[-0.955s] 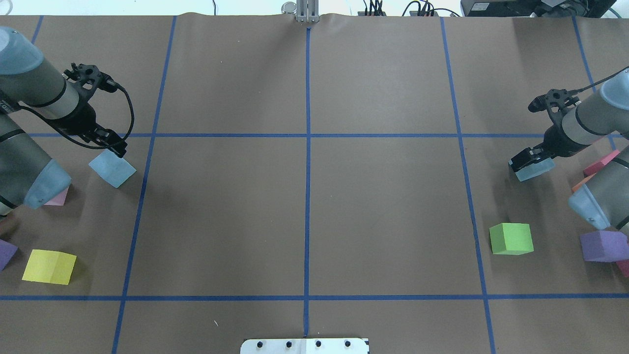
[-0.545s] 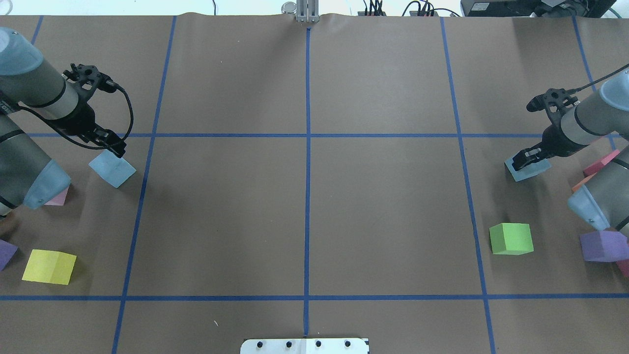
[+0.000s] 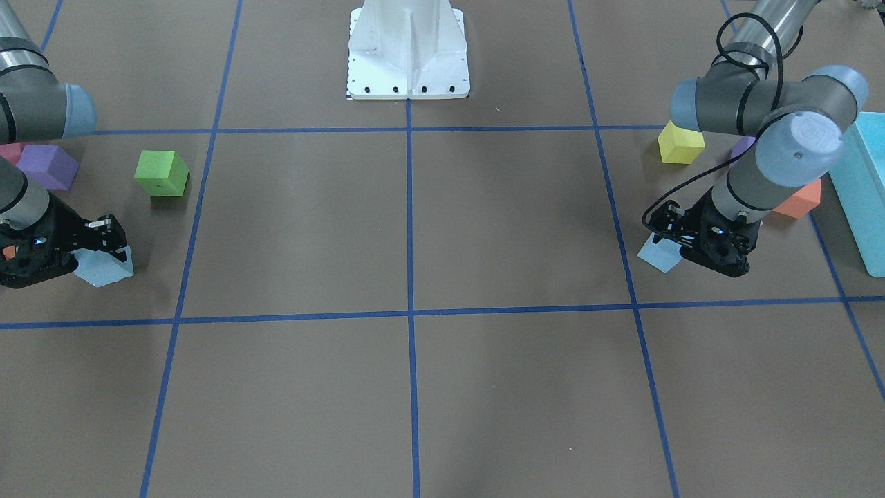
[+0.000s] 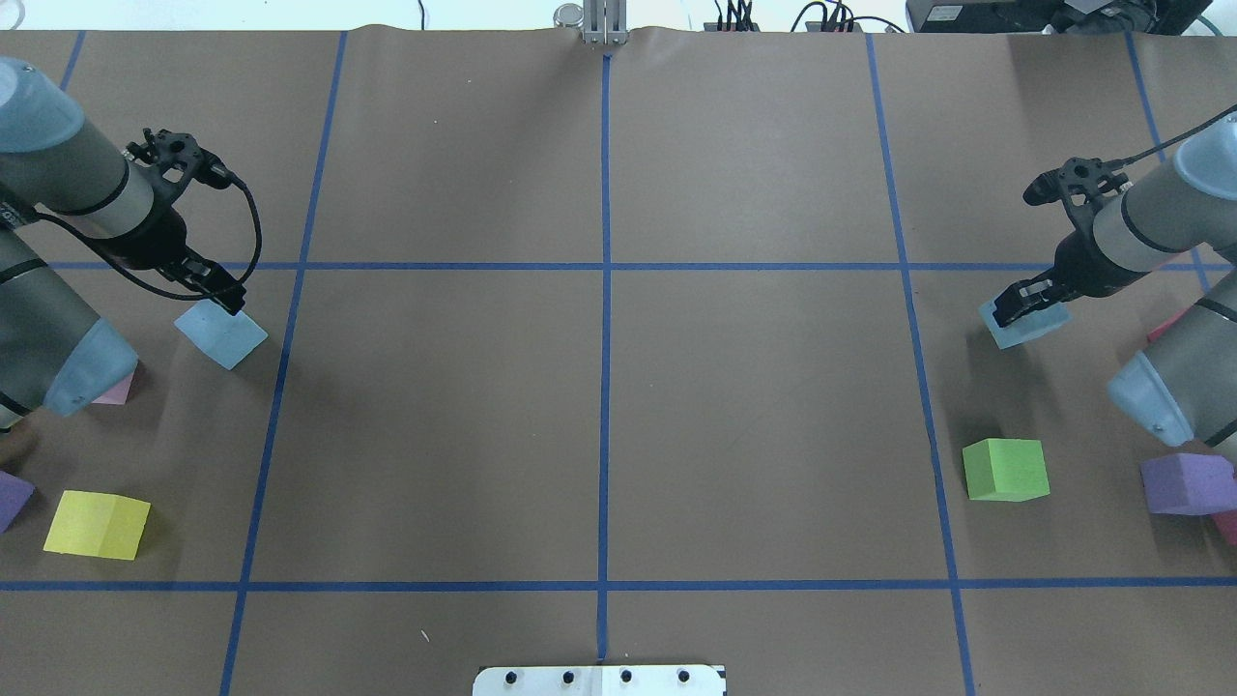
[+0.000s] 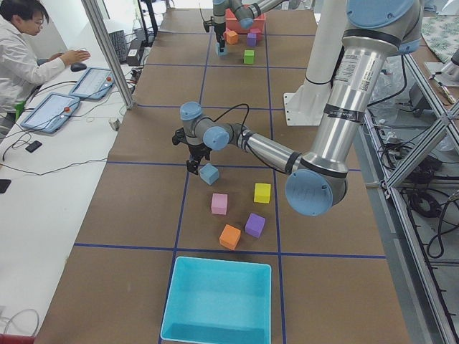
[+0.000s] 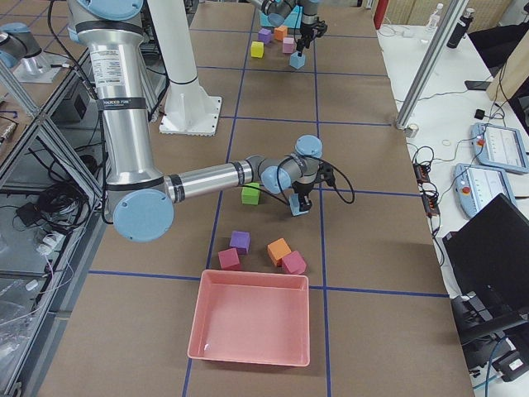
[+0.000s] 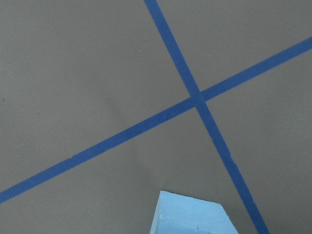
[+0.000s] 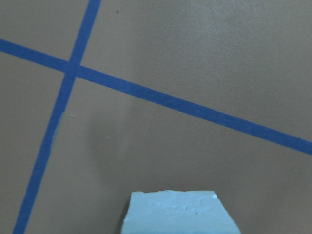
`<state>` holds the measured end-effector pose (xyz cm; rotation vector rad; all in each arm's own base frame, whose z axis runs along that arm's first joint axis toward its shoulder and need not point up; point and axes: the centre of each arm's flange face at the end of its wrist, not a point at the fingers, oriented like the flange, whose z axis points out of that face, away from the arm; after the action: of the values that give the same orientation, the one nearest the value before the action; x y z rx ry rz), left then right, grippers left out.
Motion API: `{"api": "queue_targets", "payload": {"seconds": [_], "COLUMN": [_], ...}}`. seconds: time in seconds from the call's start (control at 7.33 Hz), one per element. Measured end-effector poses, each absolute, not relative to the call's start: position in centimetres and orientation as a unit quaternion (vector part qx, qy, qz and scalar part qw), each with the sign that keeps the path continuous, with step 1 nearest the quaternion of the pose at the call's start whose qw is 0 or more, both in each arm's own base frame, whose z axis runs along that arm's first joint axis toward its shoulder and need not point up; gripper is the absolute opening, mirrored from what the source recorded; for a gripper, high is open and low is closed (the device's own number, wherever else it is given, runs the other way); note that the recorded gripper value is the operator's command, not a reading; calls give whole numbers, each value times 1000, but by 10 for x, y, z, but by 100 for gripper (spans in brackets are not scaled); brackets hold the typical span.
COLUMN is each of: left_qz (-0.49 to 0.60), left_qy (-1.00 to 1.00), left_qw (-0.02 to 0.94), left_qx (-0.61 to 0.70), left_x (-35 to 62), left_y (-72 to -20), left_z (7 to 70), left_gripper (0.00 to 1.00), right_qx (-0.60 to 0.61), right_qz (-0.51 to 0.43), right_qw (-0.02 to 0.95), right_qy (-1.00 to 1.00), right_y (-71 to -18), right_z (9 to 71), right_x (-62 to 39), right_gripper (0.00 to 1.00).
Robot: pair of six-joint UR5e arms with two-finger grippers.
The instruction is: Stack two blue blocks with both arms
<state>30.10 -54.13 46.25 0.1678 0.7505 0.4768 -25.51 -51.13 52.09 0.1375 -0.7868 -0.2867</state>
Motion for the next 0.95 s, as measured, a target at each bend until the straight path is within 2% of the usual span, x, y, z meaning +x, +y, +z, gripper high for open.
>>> {"api": "queue_targets", "payload": {"seconds": [0.68, 0.95], "left_qz": [256, 256], "left_qy": [362, 359], "left_qw": [894, 896], "left_qx": [67, 61], "left_x": [329, 330], "left_y": [-523, -522], "left_z": [470, 479], "left_gripper": [93, 73], "right_qx": [47, 36], "right_qz": [-84, -60], "right_qw": [919, 919], "right_qy": [-382, -388], "right_y": [-540, -549], "right_z": [422, 382], "right_x": [-277, -300], "right_gripper": [61, 61]}}
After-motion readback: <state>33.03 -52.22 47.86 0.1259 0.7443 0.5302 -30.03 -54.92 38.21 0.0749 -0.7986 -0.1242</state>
